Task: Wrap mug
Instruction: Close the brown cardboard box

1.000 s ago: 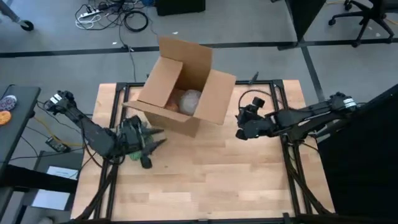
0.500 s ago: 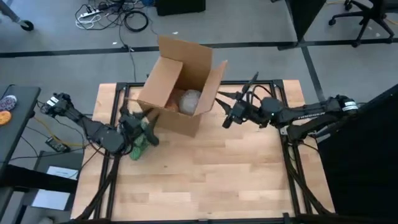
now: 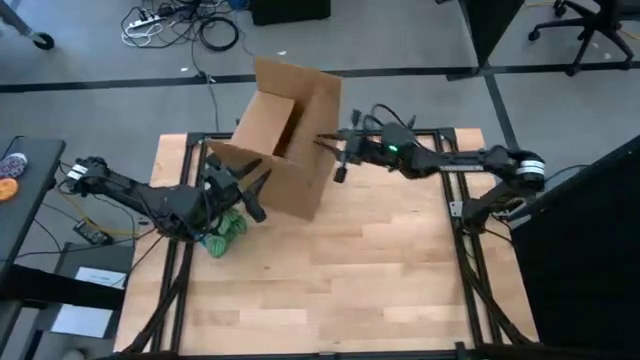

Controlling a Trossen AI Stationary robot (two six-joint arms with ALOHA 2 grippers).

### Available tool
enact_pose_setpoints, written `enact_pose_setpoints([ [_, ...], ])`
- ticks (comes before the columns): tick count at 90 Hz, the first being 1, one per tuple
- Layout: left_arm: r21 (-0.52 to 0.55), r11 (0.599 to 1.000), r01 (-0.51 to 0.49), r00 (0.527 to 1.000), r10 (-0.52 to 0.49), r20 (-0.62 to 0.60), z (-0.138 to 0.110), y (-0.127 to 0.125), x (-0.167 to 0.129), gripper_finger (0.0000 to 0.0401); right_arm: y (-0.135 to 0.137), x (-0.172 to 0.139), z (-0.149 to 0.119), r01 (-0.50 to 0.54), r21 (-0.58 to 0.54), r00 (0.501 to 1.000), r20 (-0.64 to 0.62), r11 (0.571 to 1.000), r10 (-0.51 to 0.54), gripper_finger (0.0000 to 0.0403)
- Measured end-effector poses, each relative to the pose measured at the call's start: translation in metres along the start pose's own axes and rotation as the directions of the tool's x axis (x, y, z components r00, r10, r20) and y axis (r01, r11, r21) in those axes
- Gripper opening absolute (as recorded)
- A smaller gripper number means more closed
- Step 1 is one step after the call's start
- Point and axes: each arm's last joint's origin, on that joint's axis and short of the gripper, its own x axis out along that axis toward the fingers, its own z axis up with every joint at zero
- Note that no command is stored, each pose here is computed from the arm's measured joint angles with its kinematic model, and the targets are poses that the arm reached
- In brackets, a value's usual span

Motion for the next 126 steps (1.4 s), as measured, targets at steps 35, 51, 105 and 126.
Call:
enact_pose_setpoints([
  [35,-0.118,0.988,-0.1,0.991,0.088,-0.104,-0.019,0.027,0.035,0.0142,-0.01,0.054,-0.004,-0.173,0.079,0.91,-0.368,0.982,0.19,0.0002],
  [51,-0.286,0.957,-0.035,0.967,-0.04,-0.252,-0.036,0.045,0.053,0.0142,-0.016,0.039,0.014,-0.186,0.057,0.913,-0.359,0.981,0.194,0.0001],
  [105,-0.3,0.953,0.038,0.948,-0.13,-0.292,-0.041,0.046,0.055,0.0142,-0.149,0.011,-0.012,0.248,-0.105,0.898,-0.348,0.963,-0.27,0.0],
  [126,-0.28,0.959,0.042,0.949,-0.125,-0.289,-0.041,0.046,0.055,0.0142,-0.138,0.023,-0.035,-0.306,0.251,0.936,-0.096,0.919,0.338,0.0],
])
